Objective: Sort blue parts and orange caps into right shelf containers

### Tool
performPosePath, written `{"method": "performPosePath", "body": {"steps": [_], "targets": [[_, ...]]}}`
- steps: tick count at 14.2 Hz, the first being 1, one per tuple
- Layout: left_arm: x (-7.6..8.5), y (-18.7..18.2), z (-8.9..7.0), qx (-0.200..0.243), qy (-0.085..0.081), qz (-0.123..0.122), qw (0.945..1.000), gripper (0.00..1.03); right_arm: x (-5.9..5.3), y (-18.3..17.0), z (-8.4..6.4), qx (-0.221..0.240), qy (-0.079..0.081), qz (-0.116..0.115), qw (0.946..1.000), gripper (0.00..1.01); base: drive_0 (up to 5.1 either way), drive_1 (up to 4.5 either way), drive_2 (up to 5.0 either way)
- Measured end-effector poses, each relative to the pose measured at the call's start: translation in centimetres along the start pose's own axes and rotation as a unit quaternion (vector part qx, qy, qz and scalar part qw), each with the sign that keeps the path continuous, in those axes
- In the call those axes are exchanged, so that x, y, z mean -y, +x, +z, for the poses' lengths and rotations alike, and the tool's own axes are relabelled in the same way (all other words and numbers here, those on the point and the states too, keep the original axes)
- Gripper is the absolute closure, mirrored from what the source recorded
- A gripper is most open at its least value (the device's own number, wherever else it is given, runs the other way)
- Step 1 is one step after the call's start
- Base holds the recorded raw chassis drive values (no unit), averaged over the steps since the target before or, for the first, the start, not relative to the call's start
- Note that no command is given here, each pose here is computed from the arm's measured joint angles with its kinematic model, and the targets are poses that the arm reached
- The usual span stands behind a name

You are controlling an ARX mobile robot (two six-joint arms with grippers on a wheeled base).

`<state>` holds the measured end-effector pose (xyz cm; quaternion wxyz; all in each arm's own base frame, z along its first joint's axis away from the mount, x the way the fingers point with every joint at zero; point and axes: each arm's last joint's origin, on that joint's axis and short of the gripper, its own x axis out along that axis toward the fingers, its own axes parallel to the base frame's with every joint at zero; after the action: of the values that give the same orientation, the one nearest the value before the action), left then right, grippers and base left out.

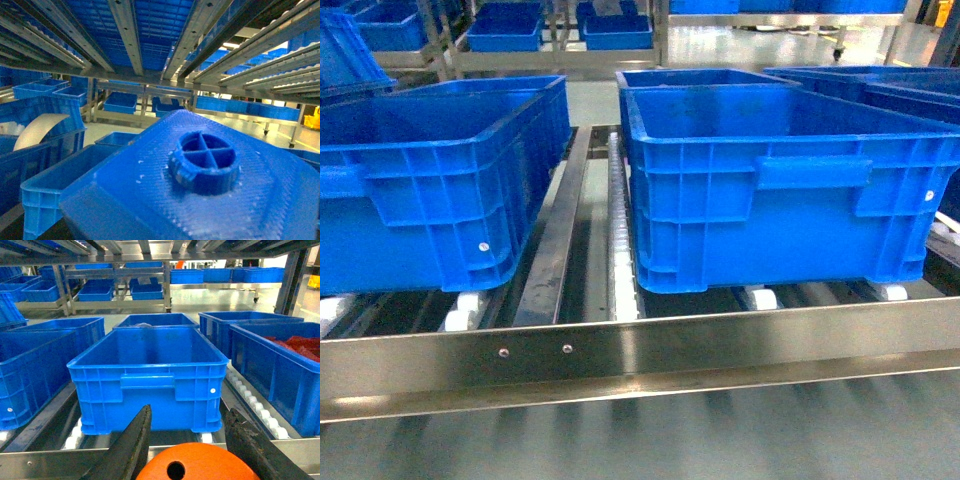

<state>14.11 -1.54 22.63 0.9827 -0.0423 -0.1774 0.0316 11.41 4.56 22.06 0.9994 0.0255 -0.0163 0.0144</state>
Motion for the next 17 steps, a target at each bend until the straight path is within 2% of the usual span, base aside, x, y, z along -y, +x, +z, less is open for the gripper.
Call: {"method": "performPosePath", "body": {"steps": [4, 9, 15, 17], "targets": [[0.0, 0.0, 0.0, 0.0, 0.0, 0.0, 1.0, 0.44, 0.0, 0.0, 0.0, 0.0, 0.0, 0.0, 1.0, 0.61, 0.0, 0.0, 0.0], [0.0, -0.03, 0.07, 0.002, -0.001, 0.0, 1.0, 0.44, 0.0, 0.0, 0.01, 0.001, 0.0, 0.0, 1.0, 0.61, 0.0, 4.15, -4.2], [0.0, 0.01, -0.01, 0.0, 0.0, 0.0, 1.0, 0.44, -0.02, 0.05, -0.05, -0.002, -0.001, 0.0, 1.0, 0.61, 0.0, 0.0, 0.0], [0.01, 0.0, 0.02, 0.001, 0.0, -0.001, 1.0, 0.44, 0.01, -0.01, 0.02, 0.001, 0.0, 0.0, 1.0, 0.61, -3.6, 4.37, -1.0]]}}
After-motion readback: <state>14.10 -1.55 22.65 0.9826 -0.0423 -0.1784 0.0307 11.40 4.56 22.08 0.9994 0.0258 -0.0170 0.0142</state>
